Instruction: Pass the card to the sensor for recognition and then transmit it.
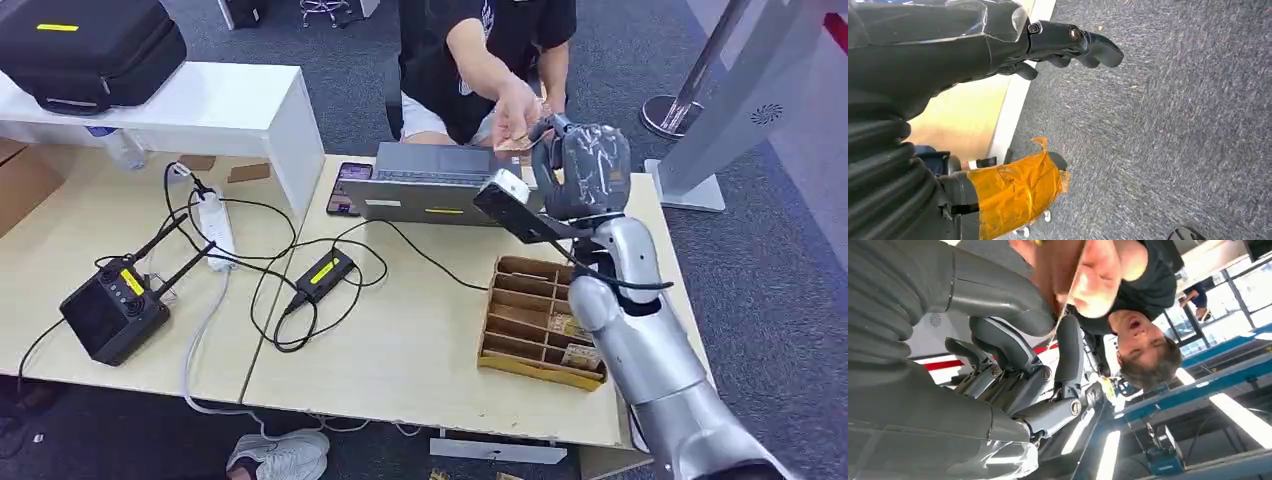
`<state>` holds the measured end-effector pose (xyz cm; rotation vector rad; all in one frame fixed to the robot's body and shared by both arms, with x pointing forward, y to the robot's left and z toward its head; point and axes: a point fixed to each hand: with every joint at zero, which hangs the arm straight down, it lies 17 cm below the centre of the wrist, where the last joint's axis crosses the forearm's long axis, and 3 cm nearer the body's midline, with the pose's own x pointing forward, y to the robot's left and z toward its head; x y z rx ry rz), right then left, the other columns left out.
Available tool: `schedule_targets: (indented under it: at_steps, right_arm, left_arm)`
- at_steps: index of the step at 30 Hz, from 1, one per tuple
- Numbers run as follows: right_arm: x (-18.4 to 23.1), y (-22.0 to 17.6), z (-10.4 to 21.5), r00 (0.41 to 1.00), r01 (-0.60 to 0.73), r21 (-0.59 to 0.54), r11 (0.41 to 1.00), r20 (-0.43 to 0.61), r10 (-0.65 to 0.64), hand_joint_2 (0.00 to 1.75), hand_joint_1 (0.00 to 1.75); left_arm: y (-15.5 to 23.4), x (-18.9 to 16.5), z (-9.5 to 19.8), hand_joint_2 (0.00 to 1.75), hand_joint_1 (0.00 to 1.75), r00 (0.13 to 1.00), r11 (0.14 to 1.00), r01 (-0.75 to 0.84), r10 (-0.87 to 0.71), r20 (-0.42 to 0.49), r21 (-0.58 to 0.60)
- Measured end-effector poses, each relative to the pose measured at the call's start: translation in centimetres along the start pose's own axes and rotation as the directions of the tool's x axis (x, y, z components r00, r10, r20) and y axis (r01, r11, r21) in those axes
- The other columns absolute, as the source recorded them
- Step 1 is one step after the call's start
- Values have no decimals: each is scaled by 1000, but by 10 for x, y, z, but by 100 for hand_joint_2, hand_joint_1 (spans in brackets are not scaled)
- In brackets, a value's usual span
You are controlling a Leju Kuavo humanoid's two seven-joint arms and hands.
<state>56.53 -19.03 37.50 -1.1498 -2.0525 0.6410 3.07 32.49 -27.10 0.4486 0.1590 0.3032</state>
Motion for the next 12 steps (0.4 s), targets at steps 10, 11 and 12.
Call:
schedule_targets:
  at_steps: [10, 11, 12]
  right_arm:
    - [4, 35, -16, 994, 99, 113, 989, -57, -93, 175, 0]
    - [7, 45, -12, 984, 171, 156, 973, -67, -163, 175, 0]
    - [12, 55, -8, 966, 255, 200, 946, -84, -243, 175, 0]
  left_arm:
    - [1, 4, 0, 175, 0, 999, 1000, 28, -28, 25, 5]
    - [1, 4, 0, 175, 0, 999, 1000, 25, -25, 23, 5]
    - [1, 4, 0, 175, 0, 1000, 1000, 21, -21, 22, 6]
